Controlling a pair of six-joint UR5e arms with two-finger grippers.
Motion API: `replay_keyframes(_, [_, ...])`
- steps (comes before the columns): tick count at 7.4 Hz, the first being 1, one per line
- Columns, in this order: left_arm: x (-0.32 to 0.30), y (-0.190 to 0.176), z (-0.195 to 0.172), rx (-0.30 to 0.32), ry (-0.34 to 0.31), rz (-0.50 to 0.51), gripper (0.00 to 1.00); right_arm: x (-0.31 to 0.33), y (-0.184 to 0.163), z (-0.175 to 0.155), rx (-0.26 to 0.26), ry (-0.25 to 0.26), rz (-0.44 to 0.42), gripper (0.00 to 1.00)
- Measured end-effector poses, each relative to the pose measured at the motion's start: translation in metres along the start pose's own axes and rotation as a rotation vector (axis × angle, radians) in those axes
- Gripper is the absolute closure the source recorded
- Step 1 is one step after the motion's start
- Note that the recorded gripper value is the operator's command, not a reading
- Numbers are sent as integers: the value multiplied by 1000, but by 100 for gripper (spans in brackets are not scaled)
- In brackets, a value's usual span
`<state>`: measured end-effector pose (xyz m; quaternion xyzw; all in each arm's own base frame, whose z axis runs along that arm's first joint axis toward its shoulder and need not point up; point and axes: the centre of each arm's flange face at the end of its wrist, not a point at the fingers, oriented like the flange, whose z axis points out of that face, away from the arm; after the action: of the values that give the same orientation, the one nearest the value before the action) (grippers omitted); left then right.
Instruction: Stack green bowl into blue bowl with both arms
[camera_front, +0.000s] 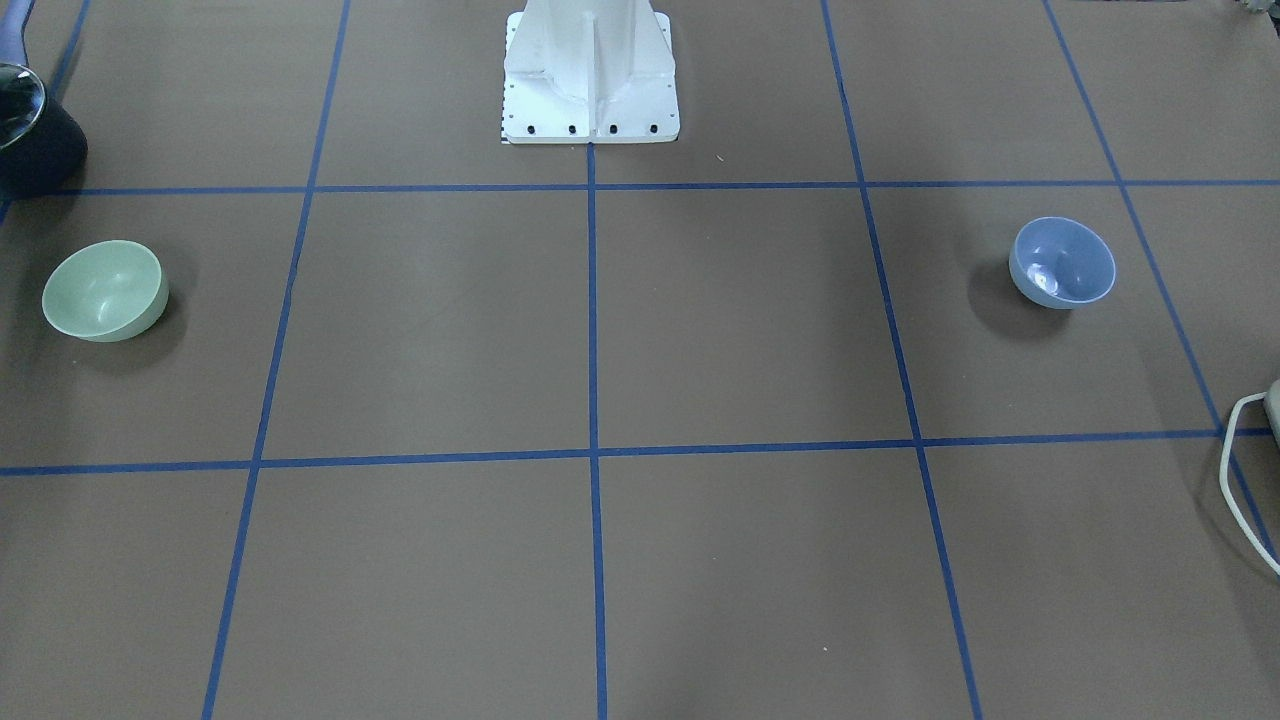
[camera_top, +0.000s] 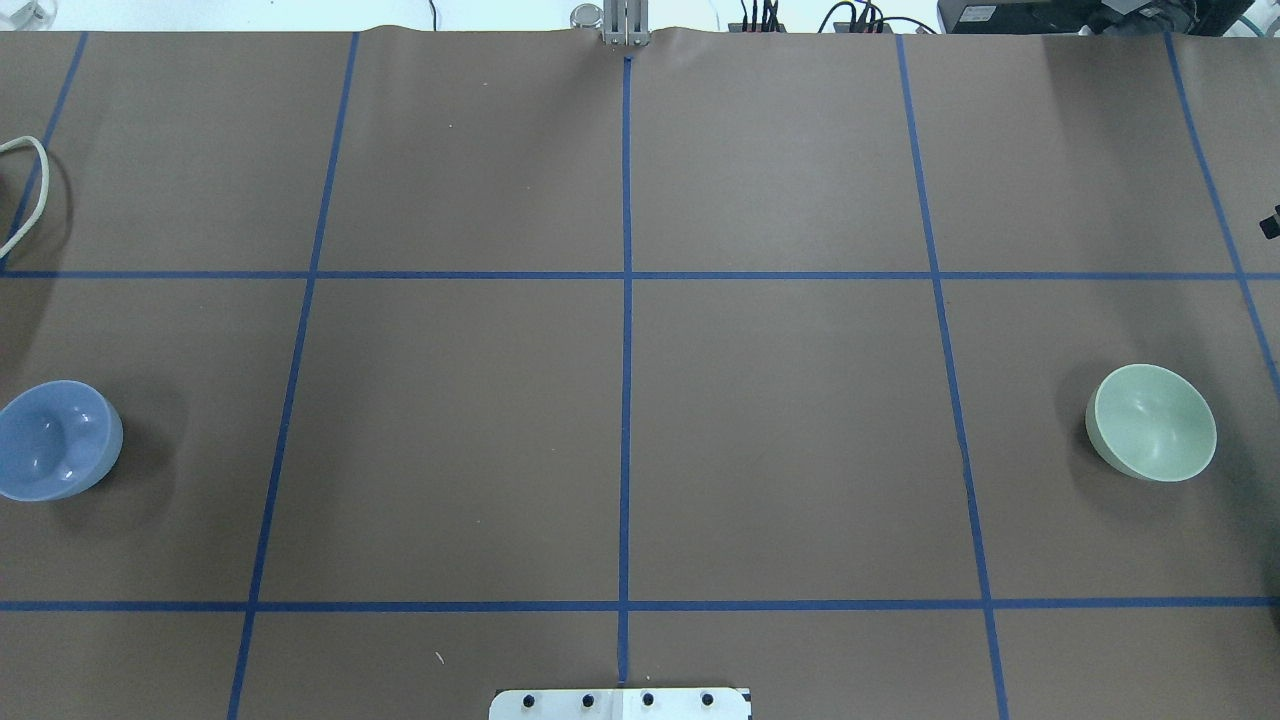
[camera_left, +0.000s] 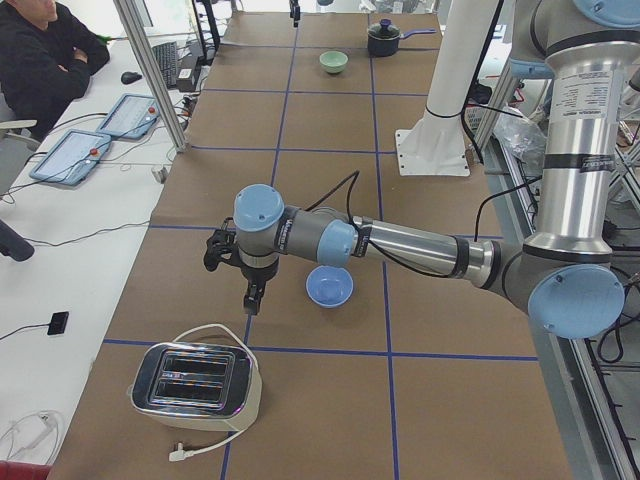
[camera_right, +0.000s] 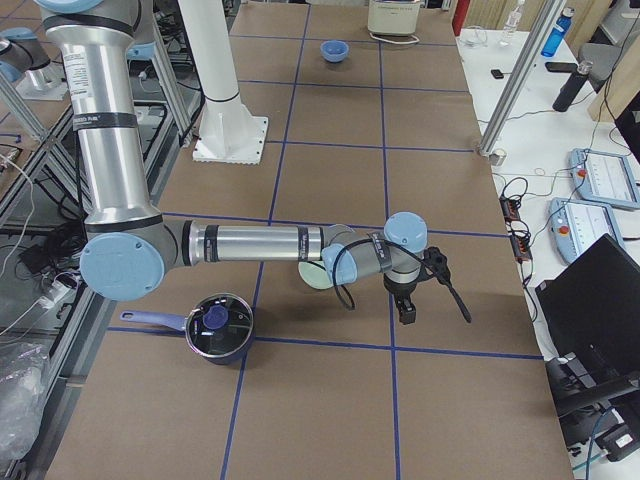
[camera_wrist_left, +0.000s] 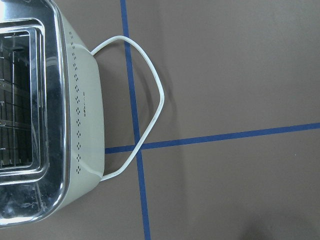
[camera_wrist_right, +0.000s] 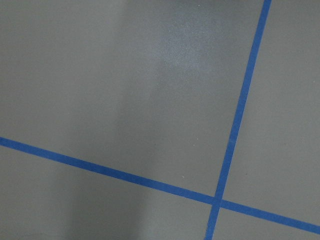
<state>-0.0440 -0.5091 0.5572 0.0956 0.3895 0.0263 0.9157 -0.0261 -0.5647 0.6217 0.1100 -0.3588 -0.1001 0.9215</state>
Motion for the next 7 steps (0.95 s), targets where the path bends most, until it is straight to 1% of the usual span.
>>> replay_keyframes(2, [0, 0, 0, 0, 0, -1, 2, -2, -3, -2, 5, -3, -4, 0])
replay_keyframes(5, [0, 0, 0, 0, 0, 0, 2, -15, -20, -14, 33, -12, -30, 0])
replay_keyframes(7, [0, 0, 0, 1, -1, -7, 2, -20, -23, -21, 48, -4, -40, 0])
